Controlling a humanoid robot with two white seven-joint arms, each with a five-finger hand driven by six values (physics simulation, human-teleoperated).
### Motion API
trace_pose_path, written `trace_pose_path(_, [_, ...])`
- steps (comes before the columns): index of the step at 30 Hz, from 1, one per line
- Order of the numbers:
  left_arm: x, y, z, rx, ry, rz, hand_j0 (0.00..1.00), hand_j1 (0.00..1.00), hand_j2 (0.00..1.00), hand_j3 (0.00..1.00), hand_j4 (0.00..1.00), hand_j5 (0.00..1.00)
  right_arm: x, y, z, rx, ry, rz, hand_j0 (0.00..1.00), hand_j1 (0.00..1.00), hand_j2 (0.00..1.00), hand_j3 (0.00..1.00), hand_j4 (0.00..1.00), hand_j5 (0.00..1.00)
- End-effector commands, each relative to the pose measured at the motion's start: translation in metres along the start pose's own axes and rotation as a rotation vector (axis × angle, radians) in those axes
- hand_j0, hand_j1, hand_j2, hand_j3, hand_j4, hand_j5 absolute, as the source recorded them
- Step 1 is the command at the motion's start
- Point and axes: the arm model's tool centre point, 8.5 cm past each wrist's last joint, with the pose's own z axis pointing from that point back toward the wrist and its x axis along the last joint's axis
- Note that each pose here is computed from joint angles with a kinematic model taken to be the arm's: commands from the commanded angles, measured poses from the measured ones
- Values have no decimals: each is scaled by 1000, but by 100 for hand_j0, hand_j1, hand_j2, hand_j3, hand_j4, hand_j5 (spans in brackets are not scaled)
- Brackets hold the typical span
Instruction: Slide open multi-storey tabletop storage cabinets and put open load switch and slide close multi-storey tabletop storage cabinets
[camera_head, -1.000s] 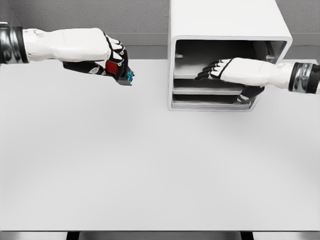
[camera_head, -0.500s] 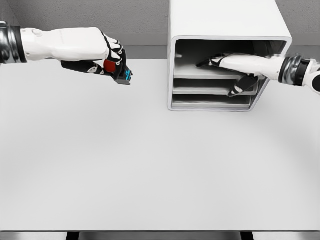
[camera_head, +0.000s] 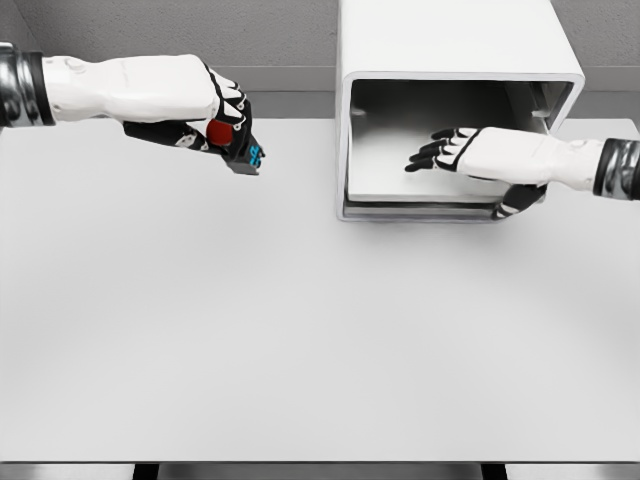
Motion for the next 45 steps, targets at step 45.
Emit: trace_pose_path(45, [37,24,-41,111,-202,42,35,35,35,35,35,35,35,-56,135,-208,67,60,100,100,100,100,100,100])
